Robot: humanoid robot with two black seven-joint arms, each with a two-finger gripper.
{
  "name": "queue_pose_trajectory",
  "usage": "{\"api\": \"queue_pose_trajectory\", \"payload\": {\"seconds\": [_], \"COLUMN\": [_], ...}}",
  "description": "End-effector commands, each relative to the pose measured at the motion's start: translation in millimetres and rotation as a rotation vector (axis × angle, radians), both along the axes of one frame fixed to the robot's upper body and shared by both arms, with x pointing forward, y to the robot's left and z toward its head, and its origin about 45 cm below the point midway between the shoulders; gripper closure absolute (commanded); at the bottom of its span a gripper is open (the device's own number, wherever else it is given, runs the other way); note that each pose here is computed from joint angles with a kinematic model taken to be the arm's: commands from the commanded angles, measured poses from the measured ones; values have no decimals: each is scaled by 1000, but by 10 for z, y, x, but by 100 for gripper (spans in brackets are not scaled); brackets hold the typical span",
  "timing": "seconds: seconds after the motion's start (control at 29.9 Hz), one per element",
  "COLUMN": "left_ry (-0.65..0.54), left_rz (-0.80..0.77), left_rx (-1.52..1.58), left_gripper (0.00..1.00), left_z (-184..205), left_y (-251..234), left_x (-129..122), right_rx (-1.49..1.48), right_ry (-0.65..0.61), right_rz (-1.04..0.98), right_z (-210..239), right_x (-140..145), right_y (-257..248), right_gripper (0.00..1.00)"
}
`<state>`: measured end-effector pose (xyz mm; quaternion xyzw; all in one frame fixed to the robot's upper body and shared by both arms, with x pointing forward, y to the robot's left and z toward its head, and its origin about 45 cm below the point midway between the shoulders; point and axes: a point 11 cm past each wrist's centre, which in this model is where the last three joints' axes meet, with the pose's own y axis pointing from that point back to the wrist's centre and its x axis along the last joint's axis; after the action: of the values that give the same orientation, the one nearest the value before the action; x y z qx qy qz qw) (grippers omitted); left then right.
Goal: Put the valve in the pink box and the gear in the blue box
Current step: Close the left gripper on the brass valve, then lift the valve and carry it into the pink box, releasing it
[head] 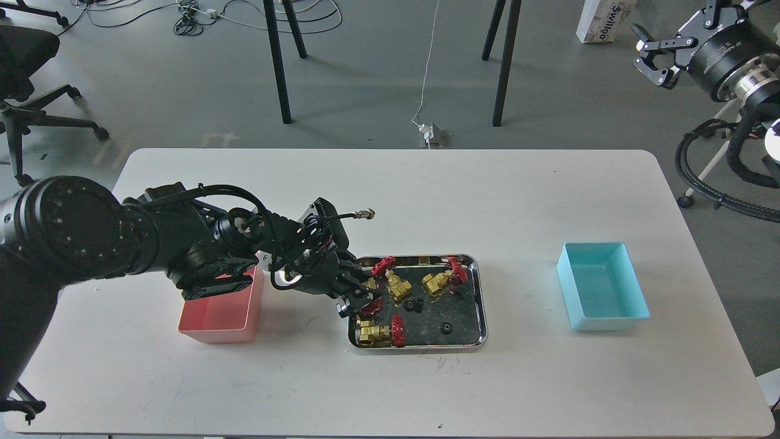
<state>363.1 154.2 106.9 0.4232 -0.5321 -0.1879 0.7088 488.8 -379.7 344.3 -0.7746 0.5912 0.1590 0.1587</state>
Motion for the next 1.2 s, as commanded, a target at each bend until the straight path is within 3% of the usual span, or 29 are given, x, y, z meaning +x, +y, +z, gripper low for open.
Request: {"api": "queue_pose_trajectory", "payload": {"seconds": [0.0,0.4,0.6,0.74,0.94,1.04,1.17], "left_ry": [-6,-32,-26,-64,-165,-131,-79], "left_rz": [-7,18,47,145,266,341,370], "left_rx": [-7,-34,-109,-143,-40,-17,-12], "left_gripper": [81,85,85,85,85,85,85], "left_z": [7,277,777,1158,1341,1175,924], "left_y": [-8,71,162,589,1700,2054,2161], "left_x": [-2,122,113,180,137,-52,-223], "right_rx": [0,1,12,11,-6,-17,-67], "right_ry": [6,12,15,14,61,88,123], "right_rz": [-1,-7,-29,-83,-76,-92,-109], "right_z": [-28,-60,-7,277,613,597,487], "right_x": [-8,-17,43,198,366,450,486], "right_y": [-7,-23,53,199,522,654,650], "right_gripper": [0,0,0,0,0,0,0]}}
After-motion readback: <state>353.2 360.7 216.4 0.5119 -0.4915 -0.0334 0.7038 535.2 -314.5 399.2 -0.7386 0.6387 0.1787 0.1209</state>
